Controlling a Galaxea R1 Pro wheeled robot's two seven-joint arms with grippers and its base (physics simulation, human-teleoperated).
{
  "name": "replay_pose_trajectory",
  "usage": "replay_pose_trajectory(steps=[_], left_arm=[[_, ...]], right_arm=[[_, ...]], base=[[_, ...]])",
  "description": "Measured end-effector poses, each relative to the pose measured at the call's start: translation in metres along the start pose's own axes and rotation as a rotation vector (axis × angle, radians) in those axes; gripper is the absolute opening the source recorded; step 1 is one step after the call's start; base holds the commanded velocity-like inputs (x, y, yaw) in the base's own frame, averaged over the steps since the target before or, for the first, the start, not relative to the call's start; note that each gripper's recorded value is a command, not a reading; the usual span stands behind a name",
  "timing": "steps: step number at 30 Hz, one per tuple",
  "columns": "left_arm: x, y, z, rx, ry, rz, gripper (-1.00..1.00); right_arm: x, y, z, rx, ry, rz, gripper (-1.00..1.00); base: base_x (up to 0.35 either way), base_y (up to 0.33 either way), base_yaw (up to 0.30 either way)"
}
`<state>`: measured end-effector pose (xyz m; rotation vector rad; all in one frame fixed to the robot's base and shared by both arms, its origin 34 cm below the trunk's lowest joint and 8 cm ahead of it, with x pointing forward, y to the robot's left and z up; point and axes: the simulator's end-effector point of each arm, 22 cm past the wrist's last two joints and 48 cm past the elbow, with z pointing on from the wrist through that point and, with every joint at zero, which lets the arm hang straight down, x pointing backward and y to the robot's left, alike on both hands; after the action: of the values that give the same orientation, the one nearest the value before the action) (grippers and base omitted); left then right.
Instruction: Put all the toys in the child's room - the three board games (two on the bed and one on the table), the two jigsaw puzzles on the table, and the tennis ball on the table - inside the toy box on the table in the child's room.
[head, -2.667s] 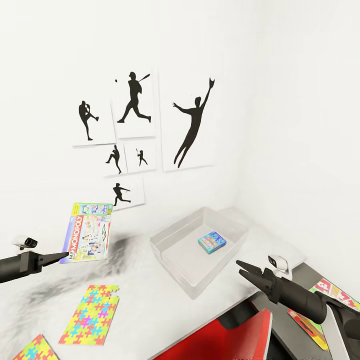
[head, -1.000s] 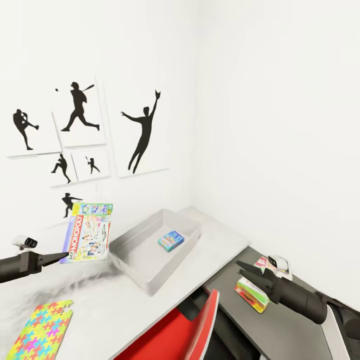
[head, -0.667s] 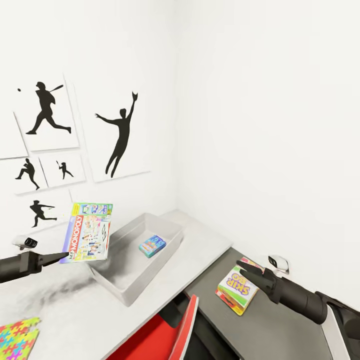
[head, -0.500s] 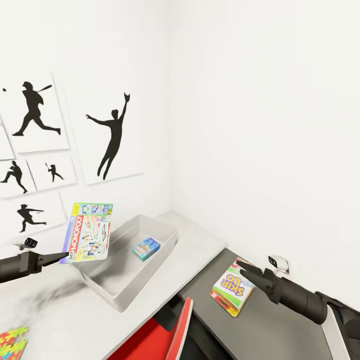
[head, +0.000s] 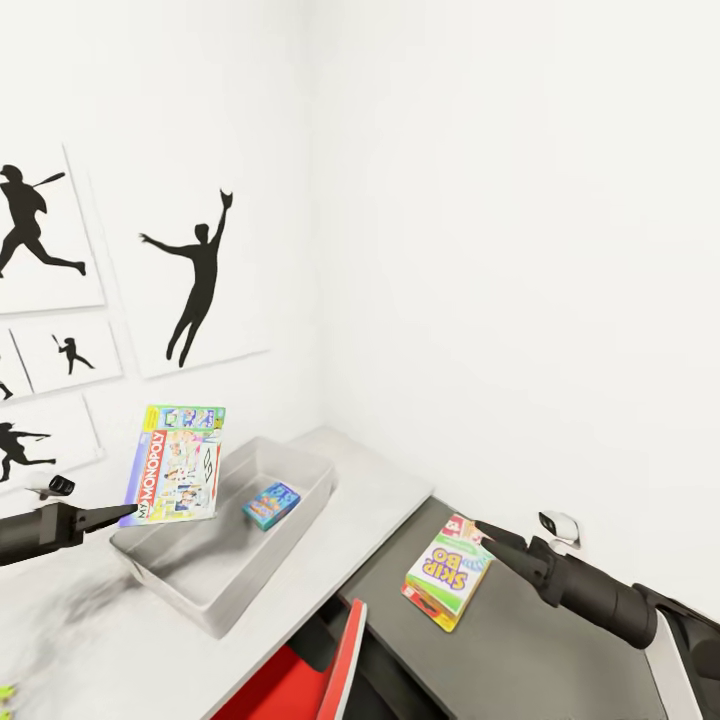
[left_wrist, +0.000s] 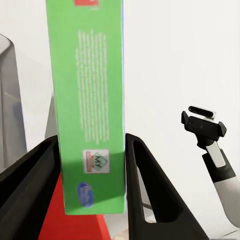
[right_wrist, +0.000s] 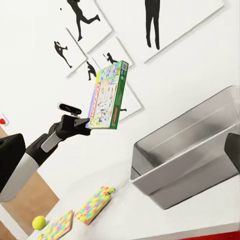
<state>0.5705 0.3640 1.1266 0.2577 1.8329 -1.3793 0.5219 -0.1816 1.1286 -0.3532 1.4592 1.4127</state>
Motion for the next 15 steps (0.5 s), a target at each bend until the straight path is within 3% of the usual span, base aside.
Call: replay_pose_trajectory(steps=[15], left_arm=[[-0.0026,-0.0068,-0.0023,0.004,-0.006,0.013,-1.0]], right_arm=[[-0.0043,0.0063,-0.0008,-0.007,-0.006,-0.015,1.0]], base=[[0.059,0.001,-0.209]])
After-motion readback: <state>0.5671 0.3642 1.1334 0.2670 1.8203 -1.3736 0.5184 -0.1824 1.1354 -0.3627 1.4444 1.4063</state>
